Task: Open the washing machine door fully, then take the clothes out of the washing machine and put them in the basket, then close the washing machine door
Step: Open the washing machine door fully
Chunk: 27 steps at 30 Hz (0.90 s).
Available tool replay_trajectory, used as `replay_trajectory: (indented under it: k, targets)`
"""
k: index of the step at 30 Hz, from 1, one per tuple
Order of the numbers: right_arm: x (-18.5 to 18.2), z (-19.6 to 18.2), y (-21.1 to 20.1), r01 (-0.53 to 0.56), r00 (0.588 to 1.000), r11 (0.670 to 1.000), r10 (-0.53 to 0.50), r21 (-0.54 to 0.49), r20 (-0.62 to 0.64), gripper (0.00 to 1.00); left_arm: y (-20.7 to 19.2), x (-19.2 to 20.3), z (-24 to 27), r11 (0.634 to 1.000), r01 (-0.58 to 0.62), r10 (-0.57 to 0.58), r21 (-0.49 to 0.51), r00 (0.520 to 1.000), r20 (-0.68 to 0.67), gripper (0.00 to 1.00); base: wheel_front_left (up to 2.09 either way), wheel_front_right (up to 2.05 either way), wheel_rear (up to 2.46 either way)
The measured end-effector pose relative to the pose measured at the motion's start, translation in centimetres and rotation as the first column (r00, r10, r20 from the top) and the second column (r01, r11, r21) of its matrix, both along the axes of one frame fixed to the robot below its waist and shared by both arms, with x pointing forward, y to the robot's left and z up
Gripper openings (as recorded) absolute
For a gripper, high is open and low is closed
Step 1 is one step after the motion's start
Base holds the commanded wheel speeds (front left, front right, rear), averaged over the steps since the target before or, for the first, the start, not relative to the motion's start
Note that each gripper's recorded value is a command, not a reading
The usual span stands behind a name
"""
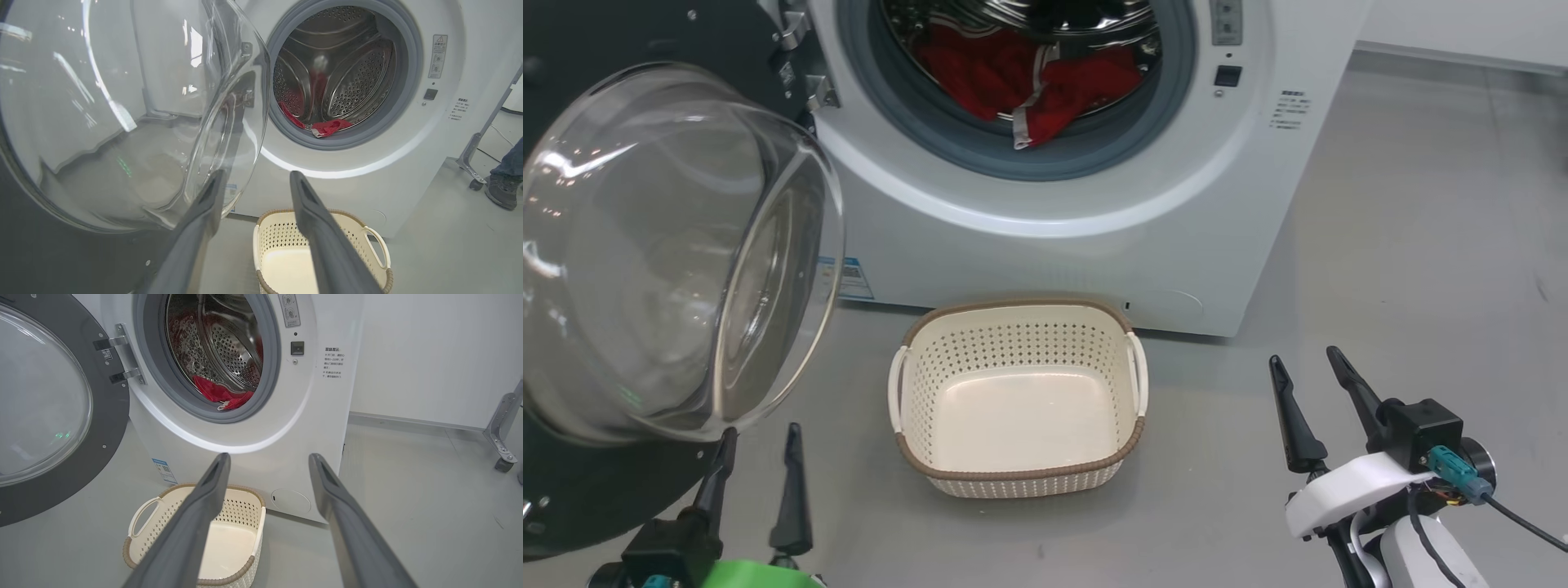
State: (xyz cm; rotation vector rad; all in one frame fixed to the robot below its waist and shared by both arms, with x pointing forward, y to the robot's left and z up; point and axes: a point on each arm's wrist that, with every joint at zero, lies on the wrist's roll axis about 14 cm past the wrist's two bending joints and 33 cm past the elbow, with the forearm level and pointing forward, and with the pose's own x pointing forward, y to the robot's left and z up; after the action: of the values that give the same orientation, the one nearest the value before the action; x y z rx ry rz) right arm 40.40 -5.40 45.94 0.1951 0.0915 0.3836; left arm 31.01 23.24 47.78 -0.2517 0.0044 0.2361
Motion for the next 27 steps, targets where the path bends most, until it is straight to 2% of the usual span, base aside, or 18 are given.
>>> replay_trajectory:
  k: [1,16,27]
  targets:
    - [-0.1,0.1,-0.2,0.005,1.000,1.000,-0.005,0.006,0.001,1.00,-0.4,0.2,0.0,1.000,0.015,-0.015,-0.002,1.000,0.002,1.00,0.00,0.00,0.00]
    - [-2.2,1.1,-4.8,0.142,0.990,0.989,-0.142,0.029,0.017,1.00,-6.5,2.8,-0.4,0.971,0.240,-0.240,-0.001,0.970,-0.039,1.00,0.00,0.00,0.00]
    - [-3.8,1.1,-8.1,0.251,0.968,0.968,-0.252,0.024,0.016,1.00,-9.1,4.3,-0.5,0.945,0.327,-0.326,0.004,0.944,-0.056,1.00,0.00,0.00,0.00]
